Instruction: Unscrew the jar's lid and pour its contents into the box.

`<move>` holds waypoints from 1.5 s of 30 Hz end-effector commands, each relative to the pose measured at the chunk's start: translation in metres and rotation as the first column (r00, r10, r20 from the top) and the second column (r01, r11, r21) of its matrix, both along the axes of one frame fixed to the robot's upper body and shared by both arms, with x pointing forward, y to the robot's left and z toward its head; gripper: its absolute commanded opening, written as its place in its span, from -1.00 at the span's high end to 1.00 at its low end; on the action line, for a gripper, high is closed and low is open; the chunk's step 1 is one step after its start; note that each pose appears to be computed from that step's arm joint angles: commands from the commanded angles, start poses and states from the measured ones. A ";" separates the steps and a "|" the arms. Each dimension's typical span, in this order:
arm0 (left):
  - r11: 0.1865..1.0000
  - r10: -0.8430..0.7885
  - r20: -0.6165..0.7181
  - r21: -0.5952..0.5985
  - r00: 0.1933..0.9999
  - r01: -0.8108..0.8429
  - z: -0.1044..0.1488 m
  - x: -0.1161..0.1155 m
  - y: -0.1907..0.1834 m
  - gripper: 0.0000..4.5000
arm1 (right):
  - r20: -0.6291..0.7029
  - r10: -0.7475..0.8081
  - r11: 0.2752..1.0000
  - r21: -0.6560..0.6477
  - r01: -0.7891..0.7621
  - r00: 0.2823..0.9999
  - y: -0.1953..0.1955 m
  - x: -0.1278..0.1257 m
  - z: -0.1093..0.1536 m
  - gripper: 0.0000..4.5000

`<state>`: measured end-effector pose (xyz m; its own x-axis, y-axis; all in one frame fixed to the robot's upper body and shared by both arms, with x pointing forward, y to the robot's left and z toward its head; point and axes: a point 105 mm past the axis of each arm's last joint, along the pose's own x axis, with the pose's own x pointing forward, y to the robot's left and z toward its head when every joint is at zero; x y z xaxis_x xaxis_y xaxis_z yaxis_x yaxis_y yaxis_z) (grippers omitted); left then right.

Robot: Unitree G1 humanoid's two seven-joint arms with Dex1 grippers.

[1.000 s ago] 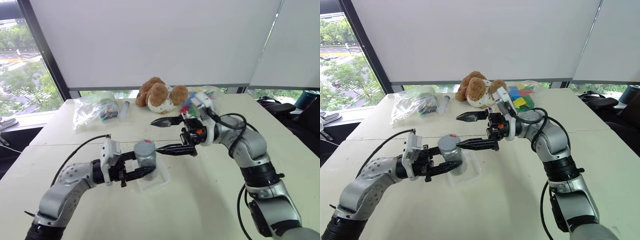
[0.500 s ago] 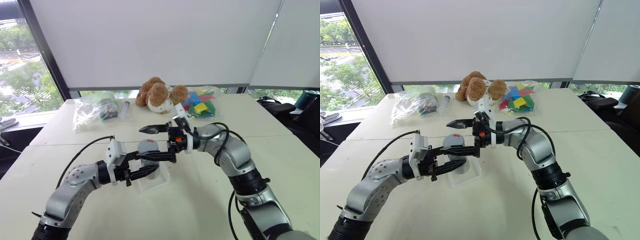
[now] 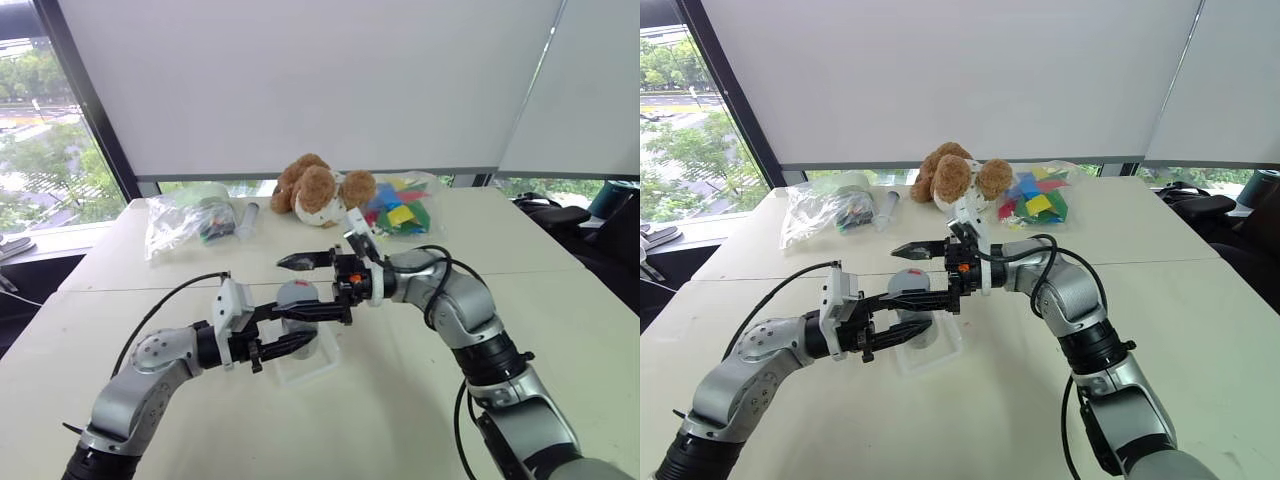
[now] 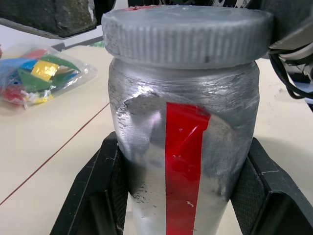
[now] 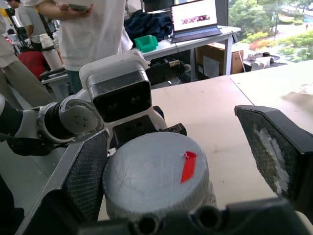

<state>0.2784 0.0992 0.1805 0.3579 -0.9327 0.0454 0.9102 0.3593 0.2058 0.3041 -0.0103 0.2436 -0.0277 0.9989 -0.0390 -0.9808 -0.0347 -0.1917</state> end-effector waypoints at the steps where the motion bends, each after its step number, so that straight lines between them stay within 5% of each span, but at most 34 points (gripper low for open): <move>1: 0.999 -0.045 0.071 -0.007 0.996 0.046 0.014 -0.008 -0.002 0.08 | 0.028 -0.051 0.998 0.038 0.050 0.998 -0.016 0.008 0.016 -1.00; 17: 1.000 -0.030 0.076 -0.001 0.997 0.031 0.013 -0.007 0.001 0.08 | -0.021 0.024 0.996 0.088 -0.022 0.999 -0.038 -0.003 0.022 -1.00; 24: 1.000 -0.028 0.074 -0.002 0.997 0.028 0.013 -0.007 0.001 0.08 | -0.009 0.089 0.995 0.048 -0.088 0.996 -0.008 -0.022 0.025 -1.00; 45: 1.000 -0.030 0.066 -0.001 0.997 0.030 0.010 -0.006 -0.001 0.08 | 0.006 0.008 1.000 0.005 -0.008 1.000 0.002 -0.001 0.015 -1.00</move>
<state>0.2768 0.0990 0.1821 0.3426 -0.9383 0.0466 0.9120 0.3440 0.2235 0.3008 -0.0021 0.2424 -0.0517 0.9965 -0.0662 -0.9863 -0.0614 -0.1531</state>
